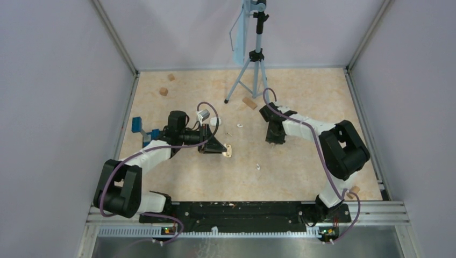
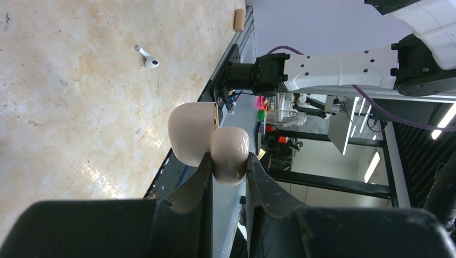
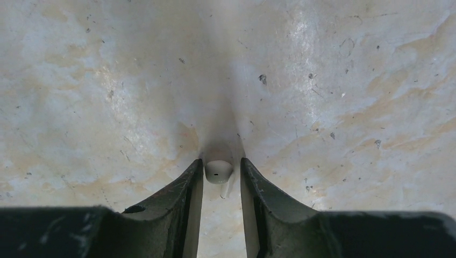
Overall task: Insert the wireless bluetooth earbuds into the charging case
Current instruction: Pick up the right earbud from the center of the board.
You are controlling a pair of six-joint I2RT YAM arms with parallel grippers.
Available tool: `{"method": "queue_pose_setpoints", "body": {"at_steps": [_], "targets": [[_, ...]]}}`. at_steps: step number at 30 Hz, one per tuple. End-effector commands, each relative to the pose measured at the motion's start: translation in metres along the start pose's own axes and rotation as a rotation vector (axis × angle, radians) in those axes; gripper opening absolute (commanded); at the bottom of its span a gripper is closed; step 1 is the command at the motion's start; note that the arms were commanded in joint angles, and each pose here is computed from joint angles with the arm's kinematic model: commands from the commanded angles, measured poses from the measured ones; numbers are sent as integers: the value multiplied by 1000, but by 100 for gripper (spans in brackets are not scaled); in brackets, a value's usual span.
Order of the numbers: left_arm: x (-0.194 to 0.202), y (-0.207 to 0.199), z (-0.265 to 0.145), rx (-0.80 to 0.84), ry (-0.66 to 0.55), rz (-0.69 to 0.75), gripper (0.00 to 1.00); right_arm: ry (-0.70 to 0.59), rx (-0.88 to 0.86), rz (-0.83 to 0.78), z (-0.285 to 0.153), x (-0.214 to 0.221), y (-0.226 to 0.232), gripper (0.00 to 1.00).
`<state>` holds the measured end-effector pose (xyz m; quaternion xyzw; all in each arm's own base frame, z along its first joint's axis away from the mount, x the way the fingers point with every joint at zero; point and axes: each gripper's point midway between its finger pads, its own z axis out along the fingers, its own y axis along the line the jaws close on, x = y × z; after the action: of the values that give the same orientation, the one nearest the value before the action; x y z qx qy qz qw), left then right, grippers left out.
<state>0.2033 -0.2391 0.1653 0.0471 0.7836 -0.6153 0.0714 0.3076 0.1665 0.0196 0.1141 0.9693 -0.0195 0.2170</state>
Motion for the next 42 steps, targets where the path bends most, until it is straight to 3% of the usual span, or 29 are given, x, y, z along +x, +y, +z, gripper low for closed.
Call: {"method": "queue_pose_setpoints", "body": {"at_steps": [1,4,19,24,36,39,42], "targets": [[2,-3,0,26,9,46,0,98,92,-60,11,30,-18,26],[3,-2,0,26,11,44,0,96,93,-60,11,29,-18,19],[-6,-4,12,31,63,33,0,-1,-43,-96,-31,2,-5,9],[-4,-11,20,70,118,-23,0,-119,-270,-94,-61,-14,23,9],[-15,-10,49,89,252,-152,0,-452,-632,-130,-144,-44,62,10],[-19,-4,54,35,261,-162,0,-502,-705,-111,-163,-51,71,10],[-16,-3,54,84,337,-242,0,-526,-756,-109,-175,-54,80,11]]}}
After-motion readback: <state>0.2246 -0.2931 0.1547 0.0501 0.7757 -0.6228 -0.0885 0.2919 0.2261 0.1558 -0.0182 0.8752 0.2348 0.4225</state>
